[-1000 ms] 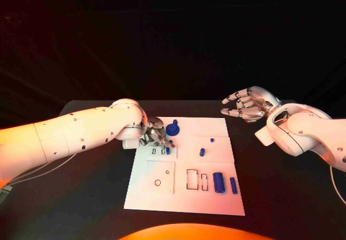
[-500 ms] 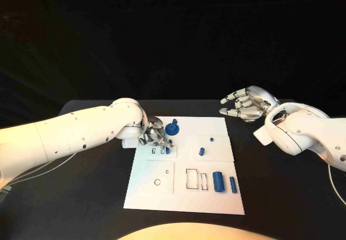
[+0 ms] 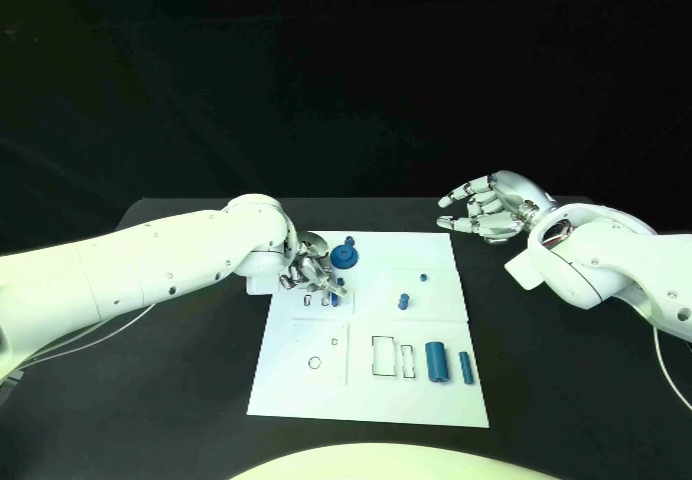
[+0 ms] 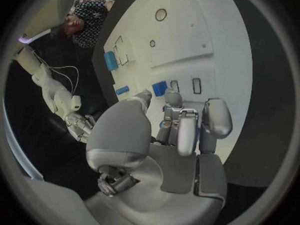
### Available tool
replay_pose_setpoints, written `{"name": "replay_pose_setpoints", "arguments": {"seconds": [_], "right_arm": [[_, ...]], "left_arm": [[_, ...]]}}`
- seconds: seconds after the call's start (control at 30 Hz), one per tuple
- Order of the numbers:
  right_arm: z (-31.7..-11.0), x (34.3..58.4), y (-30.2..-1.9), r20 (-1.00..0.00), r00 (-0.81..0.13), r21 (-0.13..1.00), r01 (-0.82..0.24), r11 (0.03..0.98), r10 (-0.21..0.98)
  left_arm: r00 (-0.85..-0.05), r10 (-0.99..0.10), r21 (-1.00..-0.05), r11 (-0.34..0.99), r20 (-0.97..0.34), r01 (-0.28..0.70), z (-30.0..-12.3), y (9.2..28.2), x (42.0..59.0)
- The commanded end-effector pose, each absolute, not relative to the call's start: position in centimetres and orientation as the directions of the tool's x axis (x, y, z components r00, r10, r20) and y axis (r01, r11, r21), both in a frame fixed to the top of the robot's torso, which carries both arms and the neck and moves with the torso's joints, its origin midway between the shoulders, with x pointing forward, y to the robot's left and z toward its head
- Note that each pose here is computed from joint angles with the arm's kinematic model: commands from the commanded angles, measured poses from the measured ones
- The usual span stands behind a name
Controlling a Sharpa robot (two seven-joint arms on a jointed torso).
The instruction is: Assemble the parts on the task board
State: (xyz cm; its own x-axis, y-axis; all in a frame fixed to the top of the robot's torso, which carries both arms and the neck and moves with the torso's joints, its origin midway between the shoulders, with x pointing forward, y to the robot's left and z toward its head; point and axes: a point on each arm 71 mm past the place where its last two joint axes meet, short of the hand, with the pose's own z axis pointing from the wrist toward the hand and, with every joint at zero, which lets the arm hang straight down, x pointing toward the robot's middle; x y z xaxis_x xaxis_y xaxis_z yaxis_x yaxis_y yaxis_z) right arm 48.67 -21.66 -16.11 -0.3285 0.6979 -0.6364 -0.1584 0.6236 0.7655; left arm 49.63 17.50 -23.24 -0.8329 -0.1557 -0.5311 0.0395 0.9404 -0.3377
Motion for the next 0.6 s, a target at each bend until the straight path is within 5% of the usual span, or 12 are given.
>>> {"name": "replay_pose_setpoints", "arguments": {"seconds": [0.03,0.6], "right_arm": [[-16.17,48.58,-21.43,-0.644,-0.345,0.758,-0.170,0.629,0.683],[-16.21,48.57,-21.43,-0.645,-0.348,0.757,-0.169,0.631,0.681]], "left_arm": [[-0.844,-0.142,-0.337,0.940,-0.517,0.048,-23.27,17.33,49.54],[-0.850,-0.136,-0.328,0.944,-0.508,0.045,-23.66,17.28,49.57]]}}
